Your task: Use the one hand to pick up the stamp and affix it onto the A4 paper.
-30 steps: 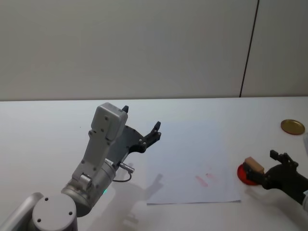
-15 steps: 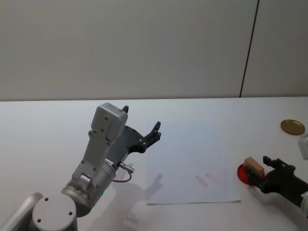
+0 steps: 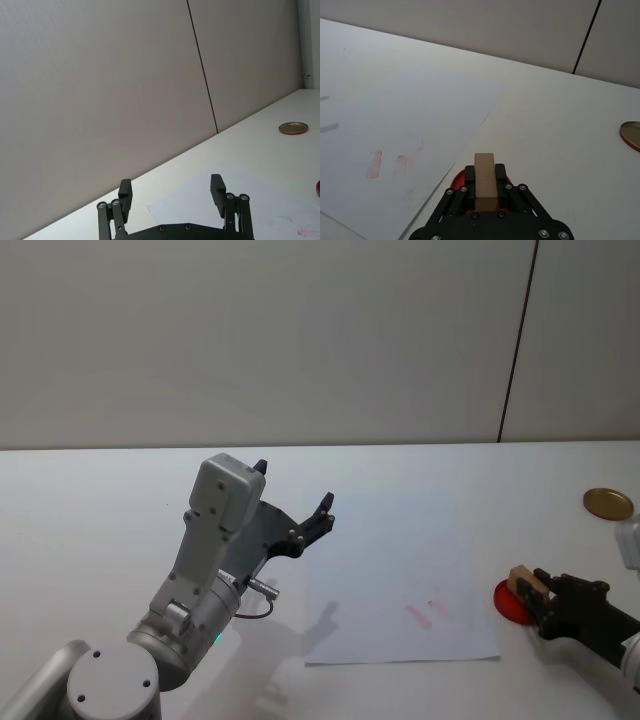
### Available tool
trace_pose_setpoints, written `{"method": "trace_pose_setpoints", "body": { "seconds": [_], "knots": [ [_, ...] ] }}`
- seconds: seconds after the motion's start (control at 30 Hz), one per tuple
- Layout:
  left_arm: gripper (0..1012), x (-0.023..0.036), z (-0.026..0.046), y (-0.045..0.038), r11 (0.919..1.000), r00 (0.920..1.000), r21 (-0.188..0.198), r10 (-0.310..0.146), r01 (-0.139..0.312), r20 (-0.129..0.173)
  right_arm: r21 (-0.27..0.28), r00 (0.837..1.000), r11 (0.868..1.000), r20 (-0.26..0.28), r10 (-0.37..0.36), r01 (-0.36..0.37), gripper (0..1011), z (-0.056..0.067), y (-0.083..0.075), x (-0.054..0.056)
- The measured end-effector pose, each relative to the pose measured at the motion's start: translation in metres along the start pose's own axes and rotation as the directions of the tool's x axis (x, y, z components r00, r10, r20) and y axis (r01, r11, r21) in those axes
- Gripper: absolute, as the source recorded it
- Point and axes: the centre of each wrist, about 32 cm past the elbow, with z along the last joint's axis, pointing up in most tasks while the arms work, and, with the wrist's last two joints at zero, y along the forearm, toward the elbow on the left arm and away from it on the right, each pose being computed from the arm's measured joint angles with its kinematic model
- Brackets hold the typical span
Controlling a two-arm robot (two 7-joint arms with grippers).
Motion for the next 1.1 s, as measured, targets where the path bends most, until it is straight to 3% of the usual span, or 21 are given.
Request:
{"method": "trace_pose_setpoints", "body": {
  "seconds": [0.3,0.53,0.8,1.1],
  "knots": [
    [993,0.0,0.0,0.0,1.0,1.0,0.0,0.0,0.0,0.0,0.02,1.0,1.0,0.003,0.004,-0.004,225,0.003,0.003,-0.001],
    [993,0.0,0.0,0.0,1.0,1.0,0.0,0.0,0.0,0.0,0.072,1.0,0.997,0.017,0.024,-0.025,225,0.013,0.006,-0.004],
    [993,0.0,0.0,0.0,1.0,1.0,0.0,0.0,0.0,0.0,0.124,0.995,0.988,0.043,0.085,-0.09,225,0.03,0.019,-0.014],
    [993,0.0,0.0,0.0,1.0,1.0,0.0,0.0,0.0,0.0,0.124,0.989,0.982,0.064,0.137,-0.144,225,0.04,0.04,-0.027]
  ]
}}
